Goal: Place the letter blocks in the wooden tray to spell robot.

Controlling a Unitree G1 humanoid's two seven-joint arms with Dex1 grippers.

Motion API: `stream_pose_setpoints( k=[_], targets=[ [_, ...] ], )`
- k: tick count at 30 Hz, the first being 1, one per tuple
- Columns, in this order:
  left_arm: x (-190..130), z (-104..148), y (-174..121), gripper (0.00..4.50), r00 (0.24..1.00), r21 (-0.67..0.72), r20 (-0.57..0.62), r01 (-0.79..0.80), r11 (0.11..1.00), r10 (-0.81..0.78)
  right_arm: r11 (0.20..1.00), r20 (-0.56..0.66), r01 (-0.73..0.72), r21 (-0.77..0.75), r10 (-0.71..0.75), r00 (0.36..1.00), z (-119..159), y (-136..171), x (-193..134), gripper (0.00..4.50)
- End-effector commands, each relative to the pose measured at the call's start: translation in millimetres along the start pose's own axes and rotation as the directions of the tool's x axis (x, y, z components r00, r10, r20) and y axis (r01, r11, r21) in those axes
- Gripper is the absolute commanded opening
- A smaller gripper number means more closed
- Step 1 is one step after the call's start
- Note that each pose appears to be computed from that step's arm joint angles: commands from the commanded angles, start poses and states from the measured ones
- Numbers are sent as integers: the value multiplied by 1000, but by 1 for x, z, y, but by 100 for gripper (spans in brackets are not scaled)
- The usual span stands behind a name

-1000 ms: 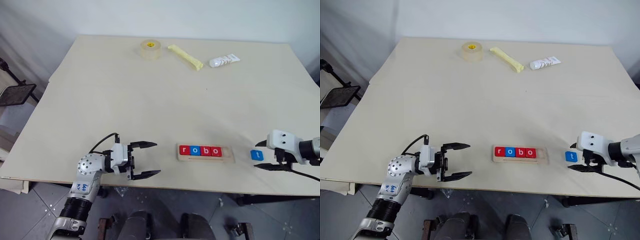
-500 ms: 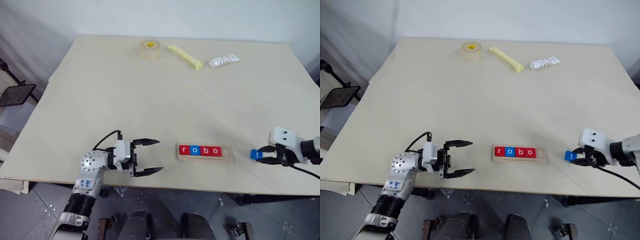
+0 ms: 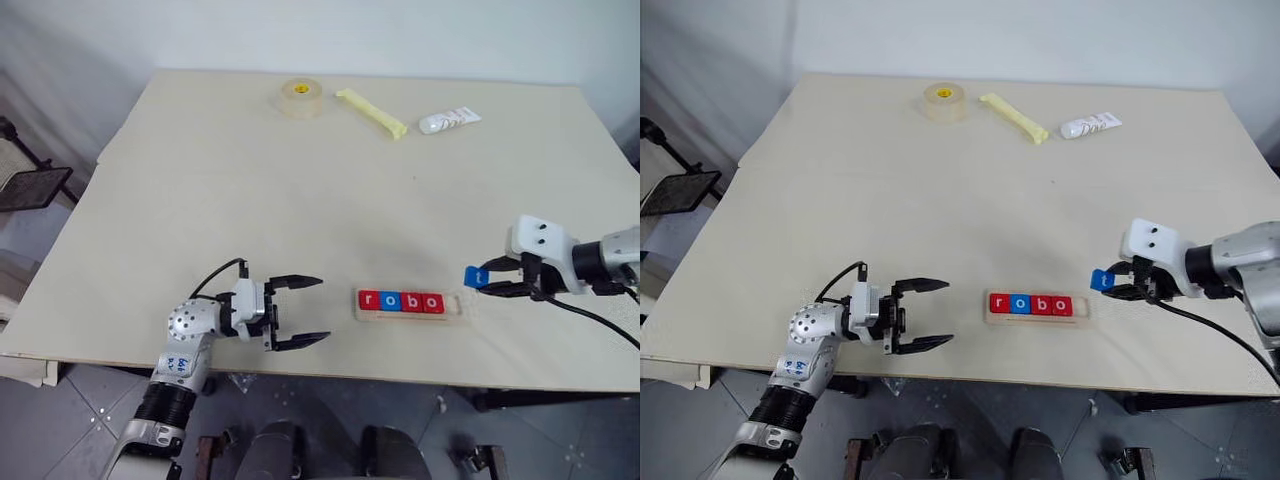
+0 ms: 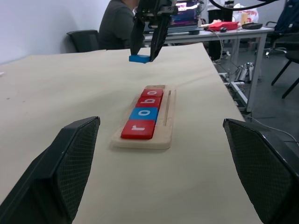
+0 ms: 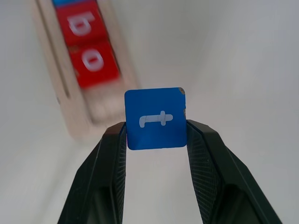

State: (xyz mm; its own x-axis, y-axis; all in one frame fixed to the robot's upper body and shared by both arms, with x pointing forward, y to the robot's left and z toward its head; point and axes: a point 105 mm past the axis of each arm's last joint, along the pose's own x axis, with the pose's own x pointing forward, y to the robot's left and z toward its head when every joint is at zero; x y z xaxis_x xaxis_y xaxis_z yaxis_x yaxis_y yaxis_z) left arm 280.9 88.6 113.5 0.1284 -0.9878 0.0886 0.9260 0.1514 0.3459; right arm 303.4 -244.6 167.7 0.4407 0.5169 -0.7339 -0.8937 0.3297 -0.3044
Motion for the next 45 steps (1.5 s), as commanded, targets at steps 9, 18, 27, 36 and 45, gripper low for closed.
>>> stream_pose_setpoints(
  k=[9,18,27,36,45],
  targets=[
    [4,3,-2,450,1000,33,17,-9,999,8,995,-123,-76,-66,67,990,-6,4,16,145],
    [4,3,-2,450,1000,36,19,-23,999,22,989,-115,-125,-78,116,987,1,10,26,145],
    [5,4,-2,450,999,36,21,-26,999,25,988,-80,-134,-80,128,989,9,13,29,350],
    [5,4,-2,450,999,38,23,-23,999,22,994,-22,-100,-52,99,995,15,13,13,446],
    [3,2,-3,450,1000,27,17,-17,999,16,1000,-33,-5,22,5,999,-17,8,-11,390]
  ],
)
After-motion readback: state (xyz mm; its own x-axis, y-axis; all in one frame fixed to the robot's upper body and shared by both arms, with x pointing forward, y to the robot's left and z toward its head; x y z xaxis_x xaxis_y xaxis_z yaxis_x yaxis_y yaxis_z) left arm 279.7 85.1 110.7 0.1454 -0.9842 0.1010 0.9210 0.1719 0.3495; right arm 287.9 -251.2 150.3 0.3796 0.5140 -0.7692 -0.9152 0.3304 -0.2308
